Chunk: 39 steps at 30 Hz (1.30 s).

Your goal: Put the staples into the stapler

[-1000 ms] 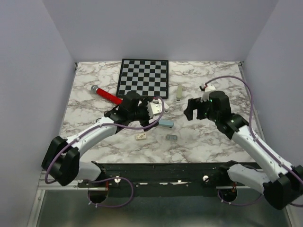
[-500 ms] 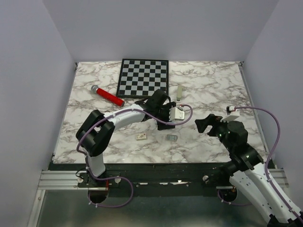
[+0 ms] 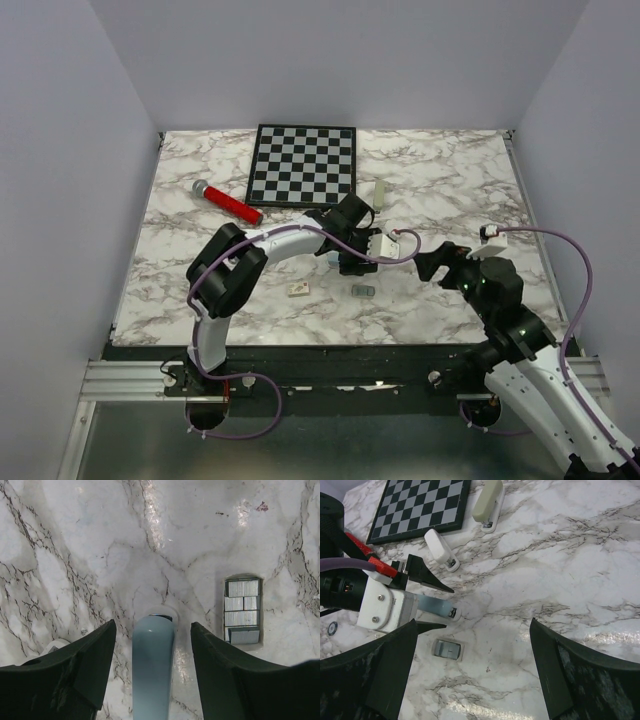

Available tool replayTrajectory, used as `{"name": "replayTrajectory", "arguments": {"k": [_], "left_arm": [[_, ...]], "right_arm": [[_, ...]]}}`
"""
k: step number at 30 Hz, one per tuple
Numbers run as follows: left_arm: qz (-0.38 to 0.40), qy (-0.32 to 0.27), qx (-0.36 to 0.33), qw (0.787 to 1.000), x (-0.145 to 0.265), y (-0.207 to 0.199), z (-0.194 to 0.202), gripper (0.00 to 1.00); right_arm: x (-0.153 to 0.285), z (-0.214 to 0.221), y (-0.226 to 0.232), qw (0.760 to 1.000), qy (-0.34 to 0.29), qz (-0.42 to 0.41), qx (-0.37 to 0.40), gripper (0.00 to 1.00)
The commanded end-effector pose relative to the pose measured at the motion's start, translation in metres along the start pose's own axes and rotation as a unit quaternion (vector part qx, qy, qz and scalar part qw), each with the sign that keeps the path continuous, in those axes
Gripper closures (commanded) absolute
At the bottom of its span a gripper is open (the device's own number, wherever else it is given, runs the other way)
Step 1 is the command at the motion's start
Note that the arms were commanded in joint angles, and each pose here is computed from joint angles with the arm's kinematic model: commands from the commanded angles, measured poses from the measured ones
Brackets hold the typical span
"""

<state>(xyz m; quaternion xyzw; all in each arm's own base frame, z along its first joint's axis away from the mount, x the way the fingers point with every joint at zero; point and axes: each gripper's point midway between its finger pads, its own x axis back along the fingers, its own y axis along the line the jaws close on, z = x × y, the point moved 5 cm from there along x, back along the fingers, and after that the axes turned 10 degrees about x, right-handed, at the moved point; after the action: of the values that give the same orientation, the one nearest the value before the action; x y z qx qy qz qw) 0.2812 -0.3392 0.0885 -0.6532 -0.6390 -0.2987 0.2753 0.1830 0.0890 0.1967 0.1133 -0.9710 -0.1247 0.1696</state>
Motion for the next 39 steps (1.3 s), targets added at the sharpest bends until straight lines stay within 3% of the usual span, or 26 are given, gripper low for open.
{"name": "replayTrajectory", "arguments": {"k": [1, 8, 11, 13, 18, 28, 36, 39], "left_arm": [[0.004, 0.013, -0.004, 1.000, -0.004, 0.003, 0.000, 0.33], [-0.001, 0.000, -0.005, 1.000, 0.003, 0.004, -0.009, 0.70], [-0.007, -0.022, -0.001, 1.000, 0.014, -0.001, -0.018, 0.78], [-0.023, -0.057, 0.004, 0.998, 0.027, -0.001, -0.034, 0.88], [-0.063, -0.152, 0.029, 0.986, 0.053, -0.009, -0.056, 1.00], [-0.092, -0.377, 0.105, 0.916, 0.118, -0.040, -0.101, 1.00], [-0.097, -0.405, 0.112, 0.902, 0.133, -0.050, -0.103, 1.00], [-0.097, -0.410, 0.109, 0.901, 0.137, -0.052, -0.104, 1.00]], "right_arm": [[-0.001, 0.010, -0.005, 1.000, 0.010, 0.012, -0.005, 0.00], [-0.002, 0.012, 0.000, 1.000, 0.017, -0.008, -0.003, 0.00], [-0.005, 0.010, 0.005, 0.999, 0.016, -0.027, 0.004, 0.00], [-0.008, 0.008, 0.009, 0.999, 0.016, -0.040, 0.011, 0.00], [-0.020, -0.003, 0.028, 0.996, 0.042, -0.079, 0.007, 0.04], [-0.040, -0.019, 0.068, 0.981, 0.071, -0.180, -0.027, 0.24], [-0.054, -0.024, 0.083, 0.972, 0.096, -0.207, -0.051, 0.31], [-0.059, -0.022, 0.079, 0.975, 0.096, -0.190, -0.059, 0.42]]}}
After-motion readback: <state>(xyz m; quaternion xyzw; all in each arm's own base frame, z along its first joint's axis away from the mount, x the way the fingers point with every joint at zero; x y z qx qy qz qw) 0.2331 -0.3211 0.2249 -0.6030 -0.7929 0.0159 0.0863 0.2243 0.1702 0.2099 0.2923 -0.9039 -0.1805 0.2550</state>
